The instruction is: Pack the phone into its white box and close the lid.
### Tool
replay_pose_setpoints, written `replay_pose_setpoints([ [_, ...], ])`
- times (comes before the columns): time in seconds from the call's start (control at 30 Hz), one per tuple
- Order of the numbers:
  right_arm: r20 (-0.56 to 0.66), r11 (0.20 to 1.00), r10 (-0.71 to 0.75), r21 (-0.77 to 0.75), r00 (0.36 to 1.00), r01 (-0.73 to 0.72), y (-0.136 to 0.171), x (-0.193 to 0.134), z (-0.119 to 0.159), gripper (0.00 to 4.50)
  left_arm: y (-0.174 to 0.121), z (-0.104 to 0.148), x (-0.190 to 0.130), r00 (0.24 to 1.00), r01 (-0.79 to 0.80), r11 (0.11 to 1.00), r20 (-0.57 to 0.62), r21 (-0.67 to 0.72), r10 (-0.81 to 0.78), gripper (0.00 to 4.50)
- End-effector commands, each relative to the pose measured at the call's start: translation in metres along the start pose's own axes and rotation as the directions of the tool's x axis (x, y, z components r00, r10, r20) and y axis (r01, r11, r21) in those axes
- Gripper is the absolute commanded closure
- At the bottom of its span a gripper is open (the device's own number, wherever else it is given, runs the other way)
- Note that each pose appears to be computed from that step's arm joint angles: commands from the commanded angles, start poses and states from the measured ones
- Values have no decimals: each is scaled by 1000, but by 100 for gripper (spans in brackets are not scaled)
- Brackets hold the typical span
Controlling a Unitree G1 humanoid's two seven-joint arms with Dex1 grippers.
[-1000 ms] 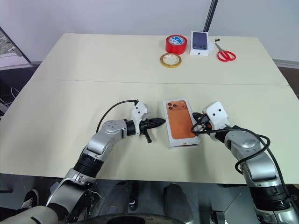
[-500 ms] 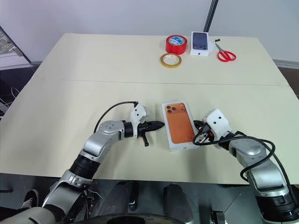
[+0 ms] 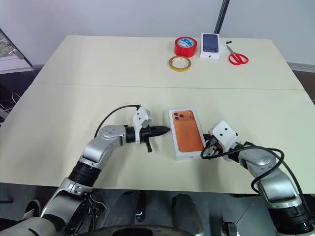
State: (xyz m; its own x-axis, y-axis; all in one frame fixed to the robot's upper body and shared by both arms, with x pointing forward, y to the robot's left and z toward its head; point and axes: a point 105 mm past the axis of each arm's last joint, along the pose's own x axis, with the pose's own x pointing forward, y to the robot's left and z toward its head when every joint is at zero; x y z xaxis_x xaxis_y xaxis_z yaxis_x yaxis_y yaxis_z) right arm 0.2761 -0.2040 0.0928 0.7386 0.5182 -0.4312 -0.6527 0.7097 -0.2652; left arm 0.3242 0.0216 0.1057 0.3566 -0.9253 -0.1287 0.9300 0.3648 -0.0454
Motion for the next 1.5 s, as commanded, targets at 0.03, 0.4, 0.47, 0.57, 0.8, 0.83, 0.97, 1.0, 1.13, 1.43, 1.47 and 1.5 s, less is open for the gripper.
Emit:
replay_pose_setpoints([
  [0.03, 110, 999, -50, 20, 993, 48, -26, -16, 25, 445, 8, 41, 0, 988, -5, 1000, 152, -20, 8, 450],
  [0.4, 252, 935, 303, 108, 919, -338, 32, -14, 53, 445, 6, 37, 64, 995, 39, 999, 89, 11, -40, 450],
  [0.47, 148, 922, 366, 78, 919, -380, 48, -12, 32, 445, 2, 14, 72, 999, 50, 998, -7, 26, -50, 450],
  [0.57, -49, 934, 359, 19, 932, -358, 51, -8, -5, 445, 1, -9, 72, 995, 45, 996, -93, 70, -39, 450],
  [0.8, 20, 969, 248, -6, 969, -248, 33, 4, 8, 448, 7, -17, 58, 996, 31, 1000, -81, -1, -31, 425],
  [0.83, 46, 968, 248, 20, 968, -249, 32, 5, 12, 450, 7, -15, 55, 997, 37, 999, -72, -16, -38, 394],
  [0.97, 200, 948, 258, 139, 945, -288, 24, -2, 39, 363, 17, 13, 34, 999, -3, 999, 43, 49, 1, 222],
  [1.0, 226, 951, 244, 133, 943, -278, 20, -4, 45, 318, 20, 21, 26, 997, -14, 998, 74, 64, 9, 177],
  [1.13, 280, 963, 204, 115, 938, -244, 0, -16, 58, 113, 38, 39, -23, 991, -108, 985, 95, 135, 96, 0],
  [1.43, 254, 990, 134, 5, 958, -140, -36, -42, 55, 2, 52, 43, -132, 951, -307, 919, 37, 246, 308, 0],
  [1.47, 239, 989, 143, 0, 960, -148, -36, -43, 51, 2, 52, 42, -143, 945, -328, 919, 55, 219, 324, 0],
  [1.5, 229, 988, 149, -4, 962, -152, -36, -43, 47, 2, 51, 42, -150, 940, -341, 919, 68, 200, 334, 0],
])
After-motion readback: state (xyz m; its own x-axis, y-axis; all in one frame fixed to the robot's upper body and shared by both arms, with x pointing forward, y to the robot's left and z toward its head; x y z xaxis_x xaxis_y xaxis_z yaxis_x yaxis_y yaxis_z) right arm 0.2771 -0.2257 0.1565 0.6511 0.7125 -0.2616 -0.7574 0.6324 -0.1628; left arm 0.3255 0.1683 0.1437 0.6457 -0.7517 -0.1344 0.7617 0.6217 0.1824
